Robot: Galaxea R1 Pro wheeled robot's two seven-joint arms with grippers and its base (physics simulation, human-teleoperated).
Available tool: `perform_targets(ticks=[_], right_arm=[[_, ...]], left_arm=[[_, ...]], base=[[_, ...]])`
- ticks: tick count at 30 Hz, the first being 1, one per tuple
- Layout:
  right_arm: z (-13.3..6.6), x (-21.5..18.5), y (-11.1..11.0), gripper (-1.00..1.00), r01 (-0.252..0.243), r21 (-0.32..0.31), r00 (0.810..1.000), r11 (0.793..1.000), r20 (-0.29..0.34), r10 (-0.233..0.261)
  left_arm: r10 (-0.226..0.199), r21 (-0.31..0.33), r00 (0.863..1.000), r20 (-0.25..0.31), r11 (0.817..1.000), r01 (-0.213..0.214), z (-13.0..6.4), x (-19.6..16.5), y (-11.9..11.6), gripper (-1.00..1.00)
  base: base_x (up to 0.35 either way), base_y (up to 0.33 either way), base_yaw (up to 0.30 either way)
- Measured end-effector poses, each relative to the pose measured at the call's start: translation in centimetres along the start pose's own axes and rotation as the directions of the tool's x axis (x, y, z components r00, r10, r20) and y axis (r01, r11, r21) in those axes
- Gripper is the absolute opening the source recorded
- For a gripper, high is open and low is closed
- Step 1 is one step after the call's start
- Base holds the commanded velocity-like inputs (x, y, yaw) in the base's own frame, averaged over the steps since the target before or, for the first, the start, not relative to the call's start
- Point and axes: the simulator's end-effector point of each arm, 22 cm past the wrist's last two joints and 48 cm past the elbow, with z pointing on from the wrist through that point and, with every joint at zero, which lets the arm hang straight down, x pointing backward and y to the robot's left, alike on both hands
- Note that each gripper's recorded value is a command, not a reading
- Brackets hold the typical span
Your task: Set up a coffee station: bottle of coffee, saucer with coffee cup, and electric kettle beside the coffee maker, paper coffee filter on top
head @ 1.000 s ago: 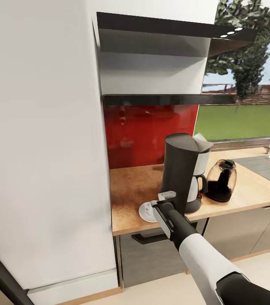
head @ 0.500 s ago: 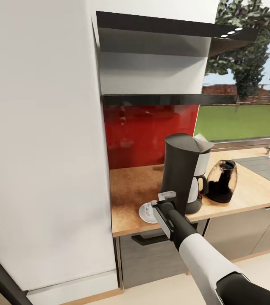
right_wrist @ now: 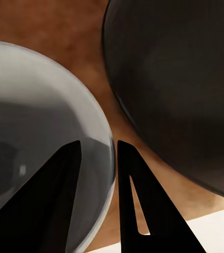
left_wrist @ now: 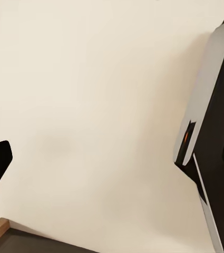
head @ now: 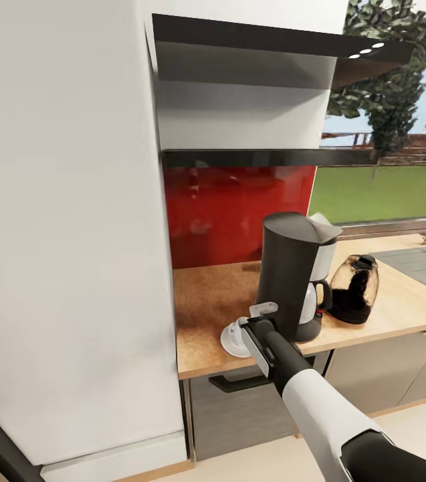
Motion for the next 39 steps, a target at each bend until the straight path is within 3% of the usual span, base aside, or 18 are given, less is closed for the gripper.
perform_targets(ticks=[23,24,39], right_arm=[[0.4,1.1,0.0,-1.0,0.01,0.003,1.0,1.0,-0.026,-0.01],[0.5,1.1,0.0,1.0,0.01,0.003,1.0,1.0,-0.025,-0.01],[0.4,1.1,0.1,1.0,0.008,0.0,1.0,1.0,-0.025,-0.008]], left_arm=[[0.001,0.001,1.0,0.001,1.0,-0.001,0.0,0.0,-0.1,1.0],[0.001,0.001,1.0,0.0,1.0,-0.001,0.0,0.0,-0.1,1.0],[0.001,0.001,1.0,0.0,1.0,-0.001,0.0,0.1,0.0,1.0]], base=[[0.024,0.0,0.0],[0.0,0.0,0.0],[0.0,0.0,0.0]])
